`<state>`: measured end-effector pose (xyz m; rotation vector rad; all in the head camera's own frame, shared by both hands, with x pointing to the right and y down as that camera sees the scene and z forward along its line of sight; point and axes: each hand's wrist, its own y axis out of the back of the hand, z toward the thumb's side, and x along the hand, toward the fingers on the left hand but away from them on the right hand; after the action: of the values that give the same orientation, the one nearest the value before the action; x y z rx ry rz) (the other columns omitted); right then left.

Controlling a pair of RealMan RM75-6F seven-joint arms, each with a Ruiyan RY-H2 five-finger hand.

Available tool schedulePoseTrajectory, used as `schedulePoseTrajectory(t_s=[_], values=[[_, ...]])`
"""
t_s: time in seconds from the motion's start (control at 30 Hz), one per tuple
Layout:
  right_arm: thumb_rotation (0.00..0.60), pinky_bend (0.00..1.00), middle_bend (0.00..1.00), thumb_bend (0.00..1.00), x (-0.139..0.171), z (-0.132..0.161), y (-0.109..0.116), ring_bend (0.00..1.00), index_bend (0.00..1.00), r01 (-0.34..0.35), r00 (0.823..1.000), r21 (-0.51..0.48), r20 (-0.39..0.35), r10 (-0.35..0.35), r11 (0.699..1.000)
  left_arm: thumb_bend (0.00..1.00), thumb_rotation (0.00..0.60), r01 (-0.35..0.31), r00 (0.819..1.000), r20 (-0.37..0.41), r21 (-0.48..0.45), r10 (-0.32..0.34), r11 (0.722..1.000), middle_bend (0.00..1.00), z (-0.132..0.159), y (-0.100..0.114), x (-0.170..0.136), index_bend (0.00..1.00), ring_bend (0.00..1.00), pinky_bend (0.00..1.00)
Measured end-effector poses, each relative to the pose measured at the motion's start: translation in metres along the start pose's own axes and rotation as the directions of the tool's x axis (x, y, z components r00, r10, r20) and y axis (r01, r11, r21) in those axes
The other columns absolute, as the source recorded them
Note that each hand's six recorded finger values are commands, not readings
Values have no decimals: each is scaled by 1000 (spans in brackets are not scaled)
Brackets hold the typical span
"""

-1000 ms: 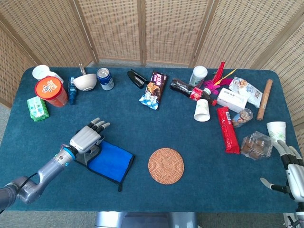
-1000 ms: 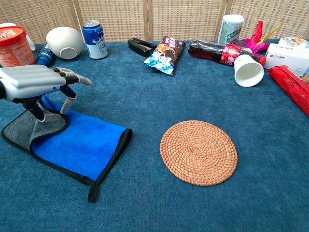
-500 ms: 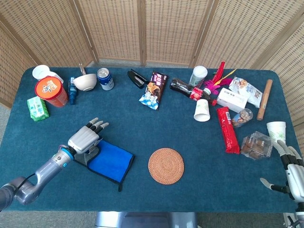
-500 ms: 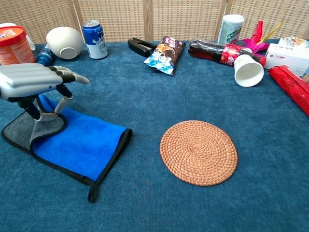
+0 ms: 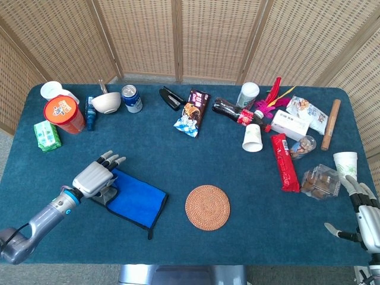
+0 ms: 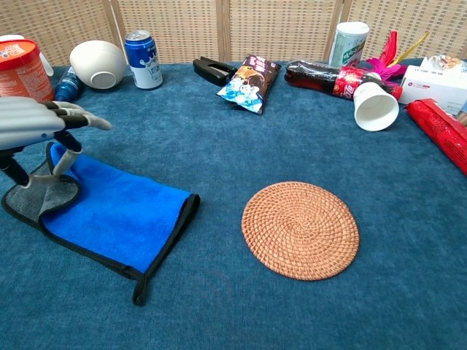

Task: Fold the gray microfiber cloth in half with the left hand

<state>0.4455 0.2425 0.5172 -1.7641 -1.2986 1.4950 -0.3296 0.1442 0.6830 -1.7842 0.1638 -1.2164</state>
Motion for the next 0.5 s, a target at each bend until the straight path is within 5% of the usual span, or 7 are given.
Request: schedulePoseTrajectory(t_s=[0.5], values=[[600,0,0,0,0,0,-2,0,0,-4,1000,4,-1,4,1000,429,600,15,999,-41,47,-13,999,0,-24,-6,-26,602,0,0]])
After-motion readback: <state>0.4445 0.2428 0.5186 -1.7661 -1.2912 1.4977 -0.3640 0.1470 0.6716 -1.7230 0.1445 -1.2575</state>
